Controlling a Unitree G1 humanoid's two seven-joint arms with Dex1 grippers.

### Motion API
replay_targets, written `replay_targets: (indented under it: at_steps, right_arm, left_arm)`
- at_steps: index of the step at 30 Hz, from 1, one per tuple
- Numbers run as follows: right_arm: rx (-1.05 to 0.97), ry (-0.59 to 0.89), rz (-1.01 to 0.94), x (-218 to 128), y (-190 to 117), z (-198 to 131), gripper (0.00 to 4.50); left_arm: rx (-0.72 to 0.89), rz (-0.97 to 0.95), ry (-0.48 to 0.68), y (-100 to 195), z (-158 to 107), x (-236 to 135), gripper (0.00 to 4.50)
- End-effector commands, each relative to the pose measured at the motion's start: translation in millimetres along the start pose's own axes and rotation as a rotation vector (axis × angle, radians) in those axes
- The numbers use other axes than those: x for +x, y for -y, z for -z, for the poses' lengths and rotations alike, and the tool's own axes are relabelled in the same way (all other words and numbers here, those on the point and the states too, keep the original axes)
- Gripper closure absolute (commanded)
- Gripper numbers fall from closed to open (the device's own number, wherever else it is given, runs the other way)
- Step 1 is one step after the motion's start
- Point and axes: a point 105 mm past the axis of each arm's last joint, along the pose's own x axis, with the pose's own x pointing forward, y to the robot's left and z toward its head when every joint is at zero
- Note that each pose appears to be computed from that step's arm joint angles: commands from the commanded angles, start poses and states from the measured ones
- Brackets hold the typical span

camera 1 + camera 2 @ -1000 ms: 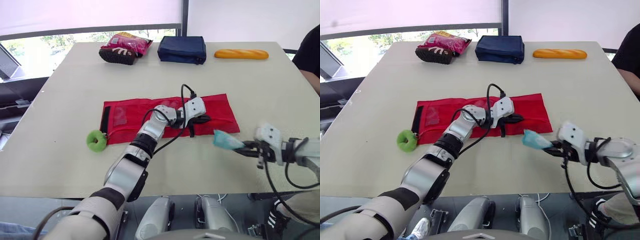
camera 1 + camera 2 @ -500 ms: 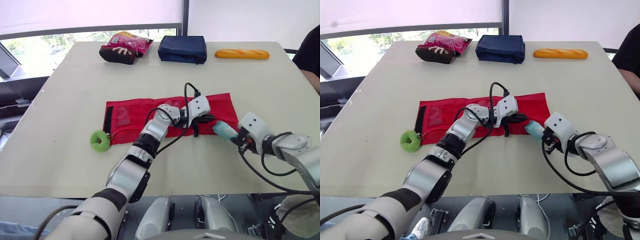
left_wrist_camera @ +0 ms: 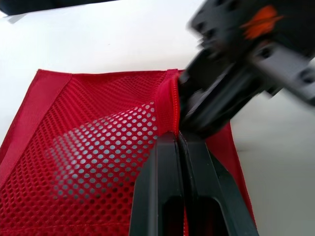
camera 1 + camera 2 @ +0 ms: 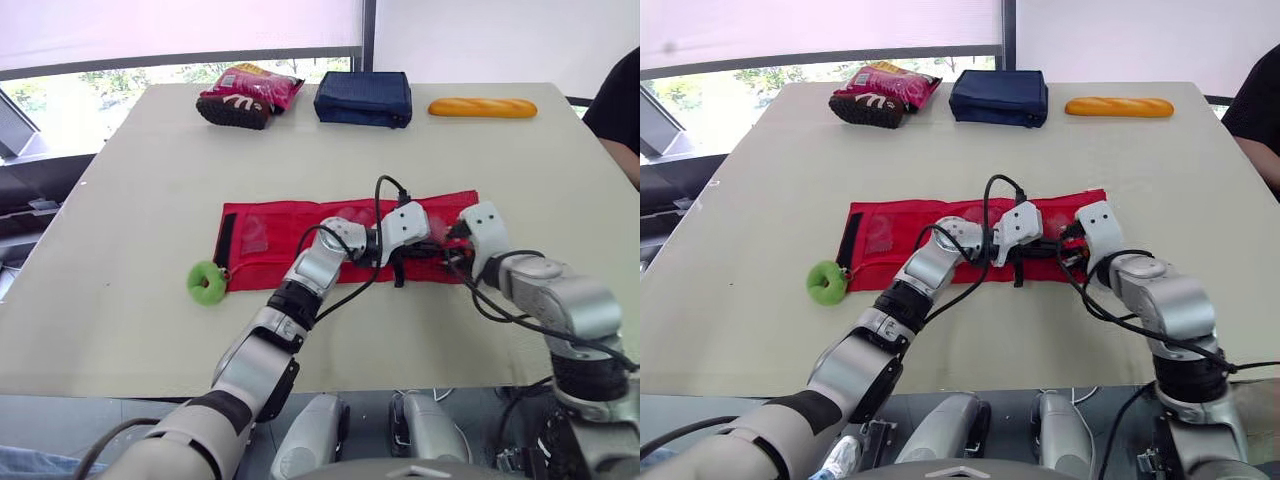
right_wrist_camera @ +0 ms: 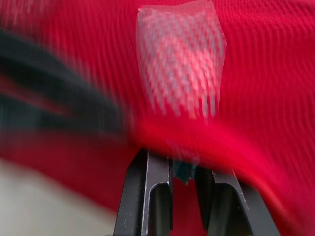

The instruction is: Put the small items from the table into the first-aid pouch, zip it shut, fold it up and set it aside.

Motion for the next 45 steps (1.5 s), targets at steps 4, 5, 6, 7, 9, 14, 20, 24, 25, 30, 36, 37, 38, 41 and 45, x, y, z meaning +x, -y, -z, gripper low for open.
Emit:
replay_targets:
  at_steps: [4,5,6,7,9,14,20,24,25,30,36,37,38,41,45]
  right_arm:
    - [0.091,0.162,0.122,4,5,-34,4.42]
    - [0.094,0.164,0.125,4,4,-34,3.92]
    - [0.094,0.164,0.121,2,3,-33,3.41]
    - [0.087,0.163,0.112,0,2,-31,3.15]
    - [0.049,0.156,0.077,-6,-1,-28,2.36]
    - [-0.054,0.127,-0.023,-31,-6,-14,1.53]
    - [-0.145,0.125,-0.131,-63,-5,-3,1.53]
    - [-0.167,0.149,-0.231,-83,-9,1,1.53]
    - [-0.169,0.154,-0.254,-89,-9,2,1.53]
    - [-0.079,0.193,-0.117,-103,37,4,1.53]
    - [0.129,0.162,-0.02,-90,74,29,1.53]
    - [0.159,0.154,-0.021,-86,76,33,1.53]
    - [0.198,0.15,-0.027,-80,76,36,1.53]
    - [0.268,0.146,-0.056,-68,72,41,1.53]
    - [0.318,0.147,-0.112,-59,59,44,1.92]
  left_arm:
    - [0.029,0.066,0.044,17,-14,9,4.5]
    - [0.028,0.063,0.042,16,-14,9,4.5]
    - [0.028,0.059,0.039,15,-13,8,4.5]
    - [0.026,0.052,0.036,14,-12,8,4.5]
    - [0.023,0.033,0.026,10,-10,7,4.5]
    - [0.018,-0.017,0.004,-3,-3,3,4.5]
    - [0.014,-0.035,0.003,-10,-1,2,4.5]
    - [0.016,-0.031,0.005,-10,-1,4,4.5]
    - [0.017,-0.029,0.007,-9,-1,4,4.5]
    - [0.017,-0.021,0.012,-7,-2,5,4.5]
    - [0.012,-0.003,0.016,-2,-1,6,4.5]
    - [0.013,-0.001,0.016,-2,-1,6,4.5]
    - [0.013,-0.001,0.017,-2,-1,6,4.5]
    - [0.015,0.002,0.019,-1,-1,6,4.5]
    - [0.017,0.001,0.022,-1,-2,5,4.5]
